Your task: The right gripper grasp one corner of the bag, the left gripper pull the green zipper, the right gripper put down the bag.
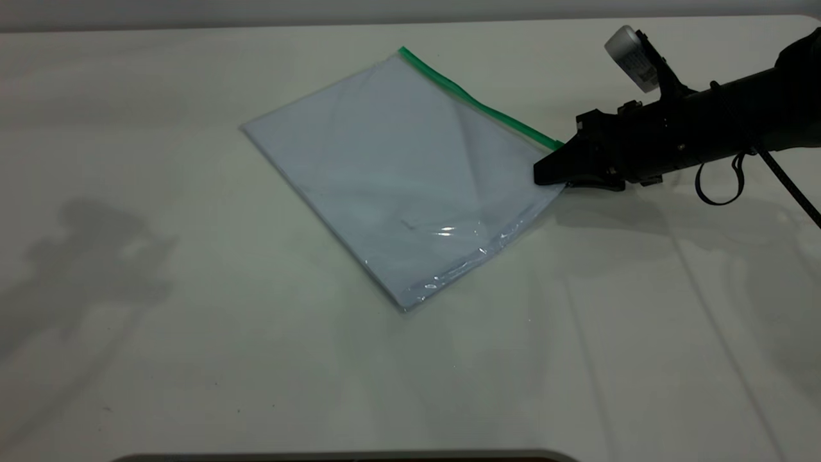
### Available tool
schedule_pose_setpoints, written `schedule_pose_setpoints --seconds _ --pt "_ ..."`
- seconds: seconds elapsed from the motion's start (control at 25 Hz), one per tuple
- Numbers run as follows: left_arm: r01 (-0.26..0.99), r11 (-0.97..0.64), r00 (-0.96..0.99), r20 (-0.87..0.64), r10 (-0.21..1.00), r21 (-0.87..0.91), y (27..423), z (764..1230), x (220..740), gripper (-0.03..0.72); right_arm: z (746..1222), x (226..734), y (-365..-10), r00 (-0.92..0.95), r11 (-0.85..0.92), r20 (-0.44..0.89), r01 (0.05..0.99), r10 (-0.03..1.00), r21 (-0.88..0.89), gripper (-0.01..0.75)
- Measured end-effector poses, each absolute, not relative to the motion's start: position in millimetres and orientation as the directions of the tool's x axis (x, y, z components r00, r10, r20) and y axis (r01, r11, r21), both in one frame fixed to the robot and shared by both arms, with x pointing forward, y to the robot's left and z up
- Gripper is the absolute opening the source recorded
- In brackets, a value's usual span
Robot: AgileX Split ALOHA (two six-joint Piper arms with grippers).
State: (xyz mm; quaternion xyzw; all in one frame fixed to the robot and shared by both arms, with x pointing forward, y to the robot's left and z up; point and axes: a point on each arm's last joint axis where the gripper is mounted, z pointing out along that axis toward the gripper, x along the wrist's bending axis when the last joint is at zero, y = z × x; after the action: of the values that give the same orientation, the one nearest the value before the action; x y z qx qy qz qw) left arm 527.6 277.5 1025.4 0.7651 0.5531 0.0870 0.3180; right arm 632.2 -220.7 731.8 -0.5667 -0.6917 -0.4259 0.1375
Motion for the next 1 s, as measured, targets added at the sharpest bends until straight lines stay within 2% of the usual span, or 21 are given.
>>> schedule_pose_setpoints --seconds 0.2,0.44,0.72,1.0 --pt "0.772 -0.248 0.436 -0.204 0.876 0.586 263 1023 550 0.466 739 640 -217 -0.393 0.047 0.667 0.879 0.633 0.474 0.036" --pt "0.728 -0.402 0.581 -0.189 0.792 0.556 225 999 586 0.465 754 657 -196 -0.532 0.235 0.604 0.833 0.593 0.502 0.036" --pt "0.676 -0.508 0.680 -0.186 0.709 0.534 183 961 634 0.464 789 671 -167 -0.737 0.508 0.450 0.674 0.504 0.536 0.036" --pt "0.574 -0.623 0.793 -0.171 0.584 0.532 127 924 662 0.464 808 690 -161 -0.793 0.550 0.376 0.606 0.480 0.576 0.036"
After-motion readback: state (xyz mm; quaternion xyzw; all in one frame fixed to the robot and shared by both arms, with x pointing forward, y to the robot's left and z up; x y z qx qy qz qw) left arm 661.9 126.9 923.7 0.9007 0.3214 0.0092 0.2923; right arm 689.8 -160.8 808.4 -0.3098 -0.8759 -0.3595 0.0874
